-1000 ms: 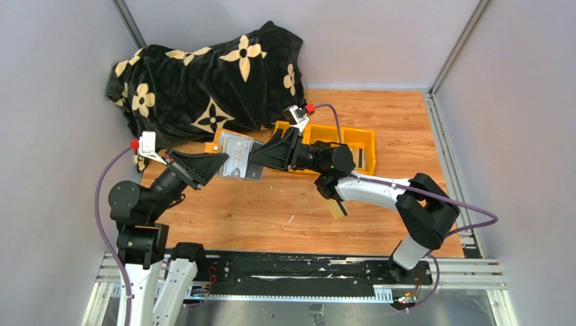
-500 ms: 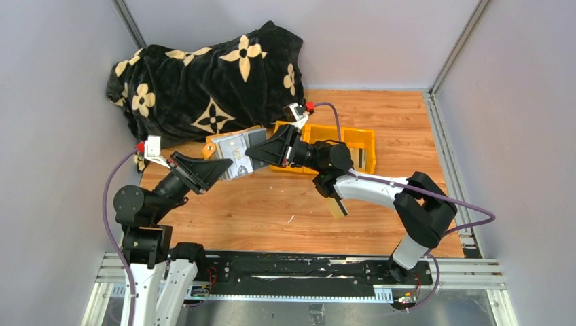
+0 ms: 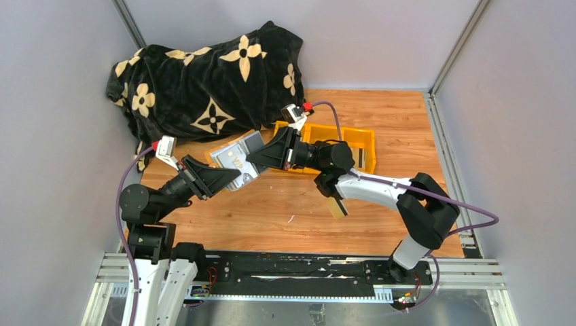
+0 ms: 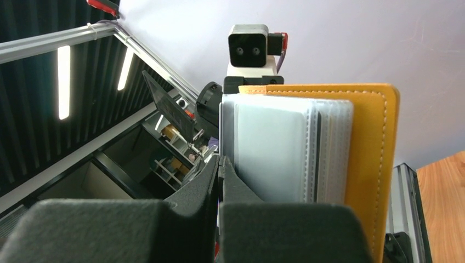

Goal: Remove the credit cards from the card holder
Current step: Remove the credit card from the card holder.

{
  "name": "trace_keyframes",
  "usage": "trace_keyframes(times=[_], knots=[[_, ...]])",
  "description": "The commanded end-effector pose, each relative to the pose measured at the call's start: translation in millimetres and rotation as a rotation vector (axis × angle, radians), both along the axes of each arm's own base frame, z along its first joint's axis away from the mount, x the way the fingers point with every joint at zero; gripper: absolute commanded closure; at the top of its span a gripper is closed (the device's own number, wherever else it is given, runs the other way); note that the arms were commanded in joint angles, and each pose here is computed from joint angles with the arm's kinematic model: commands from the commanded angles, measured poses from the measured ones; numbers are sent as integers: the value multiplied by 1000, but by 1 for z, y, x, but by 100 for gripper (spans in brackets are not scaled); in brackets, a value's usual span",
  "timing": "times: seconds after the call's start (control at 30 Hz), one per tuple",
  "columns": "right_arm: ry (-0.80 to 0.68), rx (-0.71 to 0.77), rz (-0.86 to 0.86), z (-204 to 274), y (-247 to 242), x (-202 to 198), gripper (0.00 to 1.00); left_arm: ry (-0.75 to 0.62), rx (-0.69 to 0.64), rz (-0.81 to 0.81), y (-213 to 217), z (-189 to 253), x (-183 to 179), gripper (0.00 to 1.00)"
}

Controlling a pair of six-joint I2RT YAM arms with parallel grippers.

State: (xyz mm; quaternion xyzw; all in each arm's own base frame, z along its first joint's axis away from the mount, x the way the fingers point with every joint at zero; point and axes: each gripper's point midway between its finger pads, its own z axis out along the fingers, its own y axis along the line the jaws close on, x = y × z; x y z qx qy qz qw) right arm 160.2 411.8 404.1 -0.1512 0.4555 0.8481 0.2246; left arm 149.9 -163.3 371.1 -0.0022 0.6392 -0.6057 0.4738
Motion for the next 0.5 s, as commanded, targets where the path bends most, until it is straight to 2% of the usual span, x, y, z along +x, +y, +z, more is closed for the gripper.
trace_keyframes(times=[0.0,0.1,0.2,0.37,0.47], knots=[[-128,33,-13,24,-22,-17,100,9,1,-62,-5,-3,-6,84],[-187,-61,-49,11,-17,-18,77,6,9,-24,-2,-2,-1,95],[-230,-121,-82,4,-18,-21,64,8,18,42,3,-2,7,98],[-255,-181,-98,-9,-13,-22,56,21,14,79,7,-3,13,99],[-257,-217,-106,-20,-5,-22,56,16,11,77,7,1,12,100]])
